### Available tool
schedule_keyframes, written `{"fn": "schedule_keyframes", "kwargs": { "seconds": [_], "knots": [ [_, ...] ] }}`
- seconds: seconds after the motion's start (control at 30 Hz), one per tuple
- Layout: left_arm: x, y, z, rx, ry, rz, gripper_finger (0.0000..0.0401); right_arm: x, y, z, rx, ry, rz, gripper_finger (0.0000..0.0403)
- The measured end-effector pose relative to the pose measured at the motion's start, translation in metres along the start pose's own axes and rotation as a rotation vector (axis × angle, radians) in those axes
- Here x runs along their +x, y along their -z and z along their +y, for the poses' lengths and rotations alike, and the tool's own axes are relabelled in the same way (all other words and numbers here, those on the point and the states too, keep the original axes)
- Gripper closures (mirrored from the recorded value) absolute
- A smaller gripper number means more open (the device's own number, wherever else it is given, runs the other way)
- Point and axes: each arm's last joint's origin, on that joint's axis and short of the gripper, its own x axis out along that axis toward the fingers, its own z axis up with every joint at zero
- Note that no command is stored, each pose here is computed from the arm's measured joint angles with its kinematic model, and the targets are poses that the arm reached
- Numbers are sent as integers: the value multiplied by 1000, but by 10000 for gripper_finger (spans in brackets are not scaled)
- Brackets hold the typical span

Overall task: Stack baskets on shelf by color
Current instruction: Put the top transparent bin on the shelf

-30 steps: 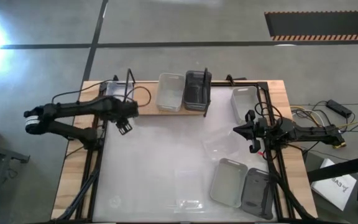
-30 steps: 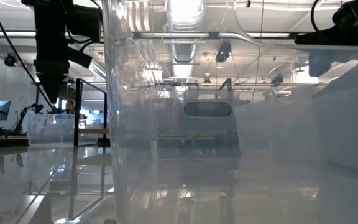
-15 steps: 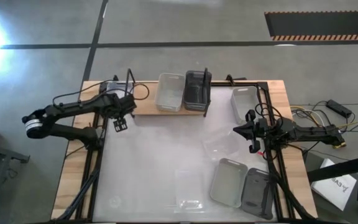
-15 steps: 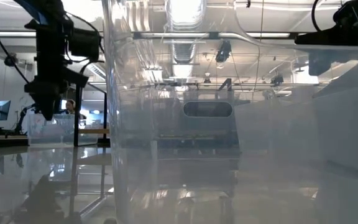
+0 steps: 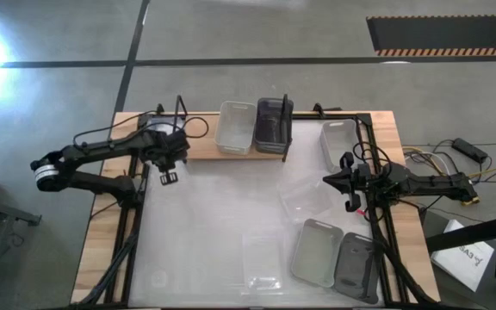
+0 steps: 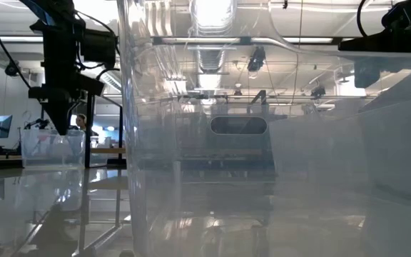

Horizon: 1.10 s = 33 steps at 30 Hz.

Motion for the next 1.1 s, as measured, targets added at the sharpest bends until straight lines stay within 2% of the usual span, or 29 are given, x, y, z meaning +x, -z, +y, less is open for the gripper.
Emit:
{"fn": "schedule_keyframes", "kwargs": {
  "seconds": [0.07,0.17,0.37,0.5,0.67,0.77,0.9,1.03,1.1],
  "knots": [
    [-3,0,-1,0,56,1,394,0,0,0,0,0,0,394],
    [-7,2,-4,-17,163,12,391,0,0,0,0,0,0,394],
    [-11,4,-16,-149,350,52,399,0,0,0,-1,0,0,394],
    [-17,2,-33,-191,462,71,399,0,0,0,-1,0,0,394],
    [-34,-2,-64,-169,524,58,400,0,0,0,-1,1,0,394],
    [-47,-9,-86,-154,576,-26,400,0,0,0,-1,0,0,394],
    [-59,-20,-122,-104,651,-206,400,0,0,0,-9,1,0,394],
    [-58,-33,-160,-22,627,-358,400,0,0,0,-27,1,-2,394],
    [-53,-41,-175,-3,601,-362,400,0,-1,0,-28,0,-5,394]
  ]
}}
